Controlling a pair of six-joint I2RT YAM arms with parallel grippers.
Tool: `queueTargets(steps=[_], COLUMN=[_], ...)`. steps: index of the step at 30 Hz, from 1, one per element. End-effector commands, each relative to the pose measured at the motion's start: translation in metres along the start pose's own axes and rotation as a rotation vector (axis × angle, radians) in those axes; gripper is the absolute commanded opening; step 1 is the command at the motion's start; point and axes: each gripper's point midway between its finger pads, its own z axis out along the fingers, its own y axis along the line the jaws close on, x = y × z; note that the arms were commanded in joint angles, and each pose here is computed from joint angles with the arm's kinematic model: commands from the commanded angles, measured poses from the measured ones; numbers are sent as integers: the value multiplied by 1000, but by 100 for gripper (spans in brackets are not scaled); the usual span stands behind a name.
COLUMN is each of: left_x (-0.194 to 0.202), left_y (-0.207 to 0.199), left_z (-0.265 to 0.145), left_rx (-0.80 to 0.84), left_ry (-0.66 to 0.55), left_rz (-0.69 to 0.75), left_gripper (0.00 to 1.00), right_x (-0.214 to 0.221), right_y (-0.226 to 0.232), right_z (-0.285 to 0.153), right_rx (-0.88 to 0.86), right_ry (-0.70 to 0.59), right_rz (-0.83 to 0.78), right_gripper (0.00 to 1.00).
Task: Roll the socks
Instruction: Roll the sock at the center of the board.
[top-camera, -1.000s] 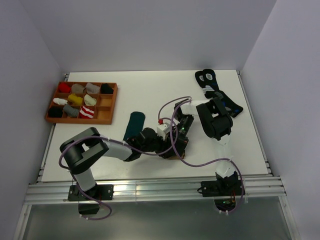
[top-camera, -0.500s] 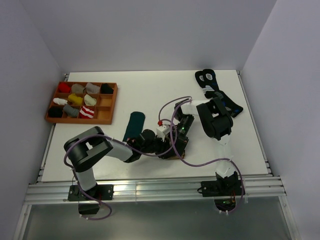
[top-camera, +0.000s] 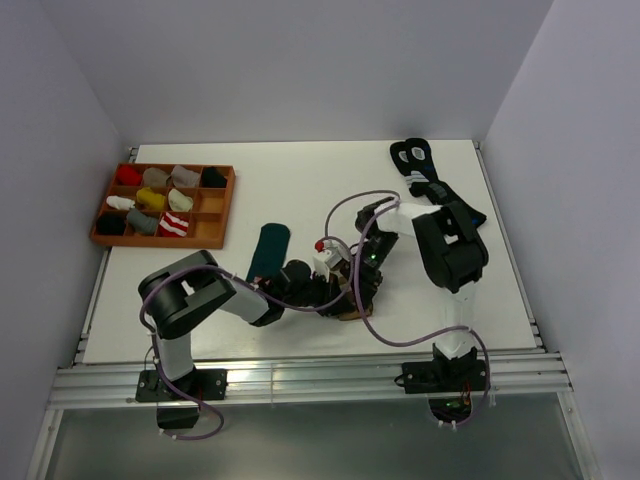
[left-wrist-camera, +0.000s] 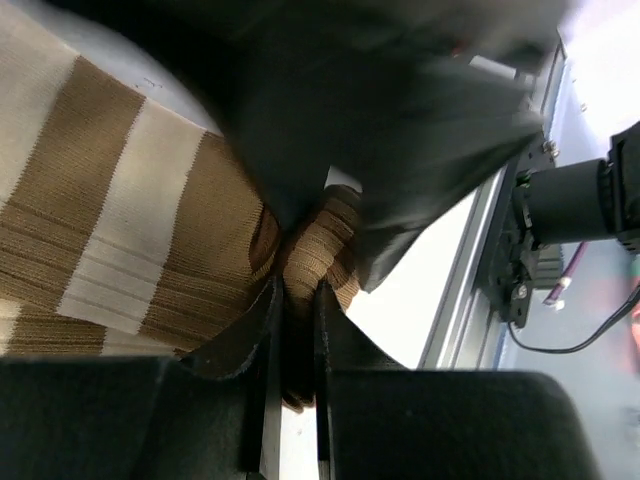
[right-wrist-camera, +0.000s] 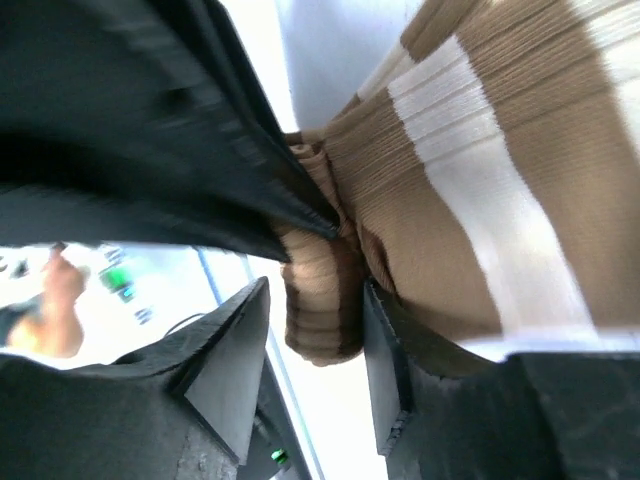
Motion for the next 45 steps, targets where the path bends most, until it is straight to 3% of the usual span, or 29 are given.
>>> queueTargets(steps=[1,9,15,21,36,45], left_x=[53,65,64,56,55,56], left_y=[19,17,7,7,47,49], left_z=[-7,-18,-15,-18,-29,-24], left_rx=[-62,-75,-62,-60,-151,-138], left_ry=[150,165,220,273,383,402], left_rz=[-116,-238,-351,-469,-641,-651], left_gripper=[0,0,0,0,0,0], right_x=[-25,-29,-9,6,2,-8], right_y=[-1,0,-8,3,25,31], right_z=[-25,-76,-83,-75,-14,0], right_rx=[135,352,550,637,687,701], right_ry=[-150,-359,-378,-402,-279,-264], right_rz=[-129,-219,-357,-537,-818,-879], right_gripper=[50,52,54,55,62,64])
